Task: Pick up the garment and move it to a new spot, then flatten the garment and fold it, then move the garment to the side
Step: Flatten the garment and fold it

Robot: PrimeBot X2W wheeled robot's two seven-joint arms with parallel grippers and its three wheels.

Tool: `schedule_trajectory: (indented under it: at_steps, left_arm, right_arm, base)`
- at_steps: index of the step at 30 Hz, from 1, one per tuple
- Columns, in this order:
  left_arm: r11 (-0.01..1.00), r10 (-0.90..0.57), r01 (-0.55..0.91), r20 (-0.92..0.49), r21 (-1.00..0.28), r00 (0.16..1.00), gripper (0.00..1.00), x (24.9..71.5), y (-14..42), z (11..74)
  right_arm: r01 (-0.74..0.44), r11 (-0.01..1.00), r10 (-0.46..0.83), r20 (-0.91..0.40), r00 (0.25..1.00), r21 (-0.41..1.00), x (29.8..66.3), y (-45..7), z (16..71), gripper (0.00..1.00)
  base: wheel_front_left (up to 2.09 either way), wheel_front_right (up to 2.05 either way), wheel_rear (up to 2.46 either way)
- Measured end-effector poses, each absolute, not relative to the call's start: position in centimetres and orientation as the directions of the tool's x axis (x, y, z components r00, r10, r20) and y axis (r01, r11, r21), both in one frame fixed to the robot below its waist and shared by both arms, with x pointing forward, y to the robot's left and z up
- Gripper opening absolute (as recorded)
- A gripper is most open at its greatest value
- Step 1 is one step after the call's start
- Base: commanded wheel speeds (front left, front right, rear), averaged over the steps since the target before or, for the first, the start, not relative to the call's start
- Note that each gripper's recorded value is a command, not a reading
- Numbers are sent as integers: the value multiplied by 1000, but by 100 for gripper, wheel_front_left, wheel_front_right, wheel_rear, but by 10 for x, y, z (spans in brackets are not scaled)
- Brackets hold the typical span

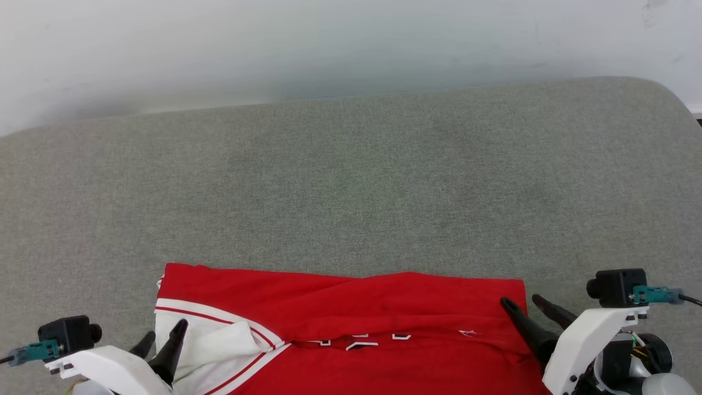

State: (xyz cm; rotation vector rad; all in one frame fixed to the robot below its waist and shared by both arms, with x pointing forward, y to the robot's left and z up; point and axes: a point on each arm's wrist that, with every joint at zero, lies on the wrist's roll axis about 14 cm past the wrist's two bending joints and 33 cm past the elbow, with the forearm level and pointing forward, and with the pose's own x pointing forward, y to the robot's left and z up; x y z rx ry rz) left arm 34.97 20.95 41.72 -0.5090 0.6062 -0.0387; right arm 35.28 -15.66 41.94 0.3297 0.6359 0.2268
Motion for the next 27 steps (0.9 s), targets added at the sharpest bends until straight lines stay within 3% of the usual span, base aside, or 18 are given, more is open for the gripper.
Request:
schedule_trajectory:
  at_steps: [6, 11, 16, 27]
  left_arm:
    - [925, -118, -16, -328, -379, 937, 100, 372, 210, 470]
    - [948, -79, 32, -138, -315, 987, 100, 379, 206, 513]
    - [966, -53, 58, 25, -252, 998, 100, 381, 201, 541]
    - [975, -42, 63, 99, -213, 994, 100, 371, 192, 550]
  right_arm:
    - [-78, 921, 243, -407, 881, 381, 361, -174, 459, 100]
    - [0, 937, 160, -429, 889, 349, 355, -206, 466, 100]
    - [37, 952, 138, -533, 835, 304, 347, -222, 456, 100]
    - [-18, 941, 265, -707, 655, 337, 338, -178, 405, 100]
  base:
    - [0, 0, 0]
    - [0, 0, 0]
    - [0, 0, 0]
    - [0, 0, 0]
